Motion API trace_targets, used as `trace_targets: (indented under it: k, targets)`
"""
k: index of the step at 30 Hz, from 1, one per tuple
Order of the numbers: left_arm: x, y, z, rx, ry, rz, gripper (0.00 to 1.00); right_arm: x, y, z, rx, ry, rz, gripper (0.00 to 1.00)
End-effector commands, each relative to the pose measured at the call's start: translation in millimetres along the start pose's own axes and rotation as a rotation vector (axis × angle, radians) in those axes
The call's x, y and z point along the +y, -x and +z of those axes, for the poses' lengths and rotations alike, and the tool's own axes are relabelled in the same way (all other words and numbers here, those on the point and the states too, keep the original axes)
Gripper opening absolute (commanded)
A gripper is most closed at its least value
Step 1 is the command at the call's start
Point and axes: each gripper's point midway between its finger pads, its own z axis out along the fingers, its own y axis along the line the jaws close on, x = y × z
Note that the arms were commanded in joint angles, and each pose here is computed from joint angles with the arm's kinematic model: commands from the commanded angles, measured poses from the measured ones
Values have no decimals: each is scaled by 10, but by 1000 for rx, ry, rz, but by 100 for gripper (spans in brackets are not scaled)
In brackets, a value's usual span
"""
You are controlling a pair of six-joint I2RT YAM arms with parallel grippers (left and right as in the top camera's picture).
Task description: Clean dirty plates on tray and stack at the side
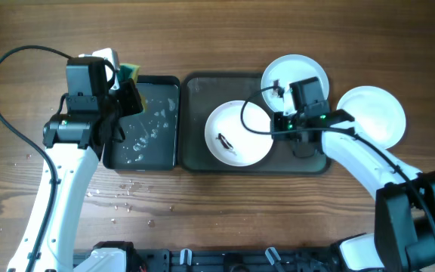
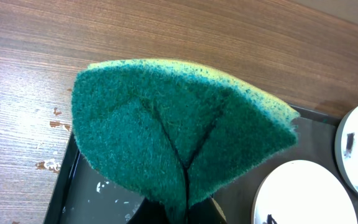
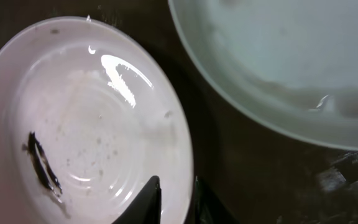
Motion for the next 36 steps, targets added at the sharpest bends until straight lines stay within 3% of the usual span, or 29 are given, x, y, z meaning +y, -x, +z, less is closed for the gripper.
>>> trace_targets:
  k: [1, 4, 10, 11, 13, 18, 22, 28, 31, 33, 36]
  targets:
    - [-9, 36, -8, -9, 5, -6, 4, -64, -75, 151, 12, -57, -11, 25]
    - [-4, 16, -8, -1, 7, -7, 4, -81, -26, 240, -7, -67, -35, 30]
    - [4, 0, -8, 6, 10, -7, 4, -80, 7, 280, -19, -64, -49, 29]
    - [4, 1, -8, 6, 10, -7, 4, -80, 8, 280, -20, -64, -49, 25]
    - [2, -1, -8, 6, 9, -7, 4, -80, 5, 280, -19, -64, -45, 4]
    - [4, 0, -8, 6, 10, -7, 4, -73, -14, 262, -10, -61, -36, 4]
    - [5, -2, -6, 7, 10, -7, 4, 0, -34, 131, 15, -36, 85, 4]
    - [17, -37, 46, 26, 15, -8, 4, 261, -198, 31, 128, 78, 659, 4]
    - [39, -94, 106, 54, 24, -10, 4, 246, -208, 31, 132, 64, 735, 4]
    - [52, -126, 149, 71, 29, -11, 4, 215, -186, 35, 114, 52, 703, 5]
    - [61, -148, 187, 82, 32, -12, 4, 221, -150, 34, 98, 66, 578, 29]
